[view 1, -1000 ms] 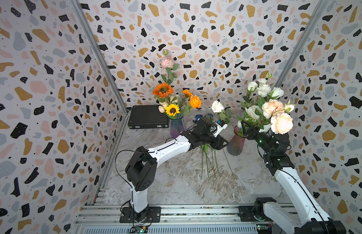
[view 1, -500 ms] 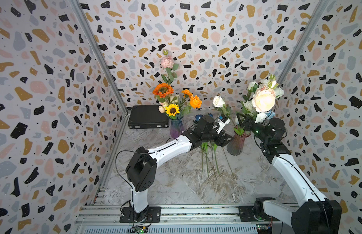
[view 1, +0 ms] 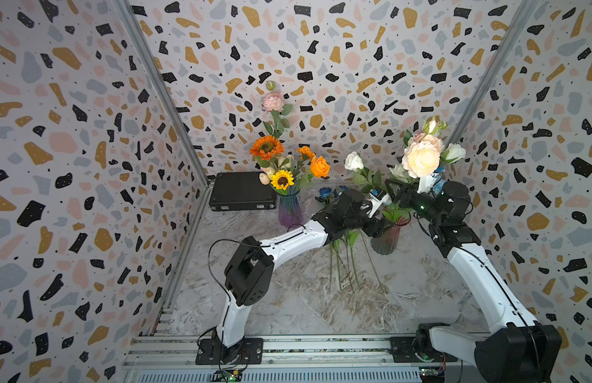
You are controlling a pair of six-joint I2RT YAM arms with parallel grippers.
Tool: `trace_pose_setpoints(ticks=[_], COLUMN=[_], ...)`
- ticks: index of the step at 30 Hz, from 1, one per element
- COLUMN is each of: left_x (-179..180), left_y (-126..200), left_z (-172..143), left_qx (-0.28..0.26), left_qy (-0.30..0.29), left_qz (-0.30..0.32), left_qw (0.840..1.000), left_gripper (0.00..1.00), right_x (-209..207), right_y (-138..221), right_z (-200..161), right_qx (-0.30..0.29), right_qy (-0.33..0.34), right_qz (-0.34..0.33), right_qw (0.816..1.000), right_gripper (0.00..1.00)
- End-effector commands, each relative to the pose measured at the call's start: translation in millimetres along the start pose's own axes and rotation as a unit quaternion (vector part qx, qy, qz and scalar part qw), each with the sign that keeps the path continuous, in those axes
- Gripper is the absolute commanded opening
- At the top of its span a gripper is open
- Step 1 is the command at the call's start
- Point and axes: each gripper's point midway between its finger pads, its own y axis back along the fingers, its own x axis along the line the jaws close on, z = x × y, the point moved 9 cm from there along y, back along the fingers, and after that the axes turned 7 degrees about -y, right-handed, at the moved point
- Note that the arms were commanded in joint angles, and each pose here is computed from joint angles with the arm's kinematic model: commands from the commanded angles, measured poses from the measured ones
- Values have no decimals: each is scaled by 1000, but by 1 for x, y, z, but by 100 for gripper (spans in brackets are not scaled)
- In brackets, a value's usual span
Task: Pick out blue flowers from the vase
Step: Pick up the flower from the vase.
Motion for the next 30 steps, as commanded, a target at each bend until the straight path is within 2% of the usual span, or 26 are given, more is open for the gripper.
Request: trace_pose_setpoints(ticks=[1,16,24,27,30], left_x=[3,1,6,7,8], left_y=[-3,-15,-33,-36,-36], left_z=[25,53,57,58,56], left_qx=[-55,-109,-114,-115,-108], left_qy=[-29,-17,-27,-34,-42], left_qz=[35,36,72,82,90], left_qw=[997,993,991,989,989], left_gripper=[75,76,76,76,76], right_x=[19,28,35,35,34], right_y=[10,12,20,24,28], right_z=[13,12,10,6,2], right_qx=[0,21,42,54,64], right_qy=[14,-3,-5,0,2], right_qz=[29,70,87,76,65], right_qw=[999,997,995,996,996], right_gripper=[67,64,64,66,72])
